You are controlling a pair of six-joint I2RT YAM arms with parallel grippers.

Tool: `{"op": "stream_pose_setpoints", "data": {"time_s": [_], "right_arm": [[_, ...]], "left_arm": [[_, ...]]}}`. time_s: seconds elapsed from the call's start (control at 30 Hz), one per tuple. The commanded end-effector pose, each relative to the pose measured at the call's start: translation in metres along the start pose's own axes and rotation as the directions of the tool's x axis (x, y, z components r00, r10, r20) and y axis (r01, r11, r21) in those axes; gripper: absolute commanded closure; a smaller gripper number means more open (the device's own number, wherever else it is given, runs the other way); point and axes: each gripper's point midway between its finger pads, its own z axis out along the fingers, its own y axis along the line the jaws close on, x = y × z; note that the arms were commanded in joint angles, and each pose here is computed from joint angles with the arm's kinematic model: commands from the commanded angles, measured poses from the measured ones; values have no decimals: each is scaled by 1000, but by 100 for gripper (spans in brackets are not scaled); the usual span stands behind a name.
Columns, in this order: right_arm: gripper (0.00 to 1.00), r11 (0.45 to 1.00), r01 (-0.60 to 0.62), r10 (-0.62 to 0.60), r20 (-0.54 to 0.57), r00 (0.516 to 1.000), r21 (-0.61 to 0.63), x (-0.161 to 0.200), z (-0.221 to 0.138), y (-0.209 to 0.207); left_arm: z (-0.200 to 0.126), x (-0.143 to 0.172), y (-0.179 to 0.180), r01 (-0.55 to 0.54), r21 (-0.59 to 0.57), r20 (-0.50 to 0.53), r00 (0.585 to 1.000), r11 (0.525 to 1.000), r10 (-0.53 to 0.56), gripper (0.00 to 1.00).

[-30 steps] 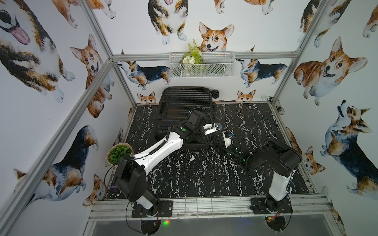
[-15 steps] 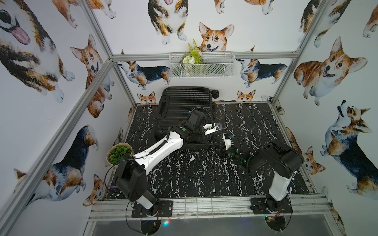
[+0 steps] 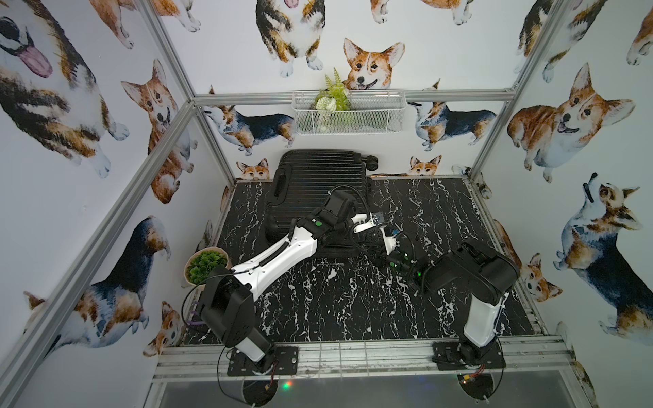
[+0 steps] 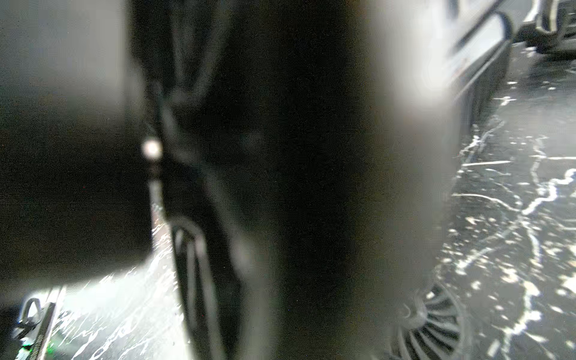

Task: Close the suitcase zippers
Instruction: Adjust the suitcase at the center of the board.

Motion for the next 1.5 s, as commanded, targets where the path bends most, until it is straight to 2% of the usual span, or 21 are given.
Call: {"op": "stream_pose_setpoints", "data": {"time_s": [0.0,0.13,0.17,0.4,0.9,1.07,1.2,1.27,1.47], "right_arm": [[76,999,-6,5,-20,1000,-38,6,3,6],[99,998,-26,26,-11,1000,-49,7,4,6],[100,998,-32,31,-11,999,-50,8,3,6],[100,998,-62,62,10,998,-22,13,-9,3],[100,973,-104,87,91,992,204,6,-55,-39],[100,954,-121,93,112,989,275,3,-72,-54],[100,956,-102,86,67,994,274,5,-74,-50],[100,960,-91,77,60,995,266,4,-75,-45],[100,966,-20,23,-8,1000,259,10,-74,-29]], "left_arm": [[1,0,2,-4,-2,-1,1000,1000,4,34],[4,0,2,0,-6,-3,1000,1000,0,35],[5,1,2,1,-8,-4,1000,1000,-2,35],[13,9,5,-18,-39,-30,999,999,17,35],[-18,-6,-9,-94,27,55,994,995,93,28],[-13,-8,-17,-122,61,72,990,991,117,28],[-1,-16,-32,-178,97,85,982,979,170,28],[9,-19,-34,-205,82,73,977,975,199,29],[46,-20,-4,-194,-117,-27,981,974,192,33]]}}
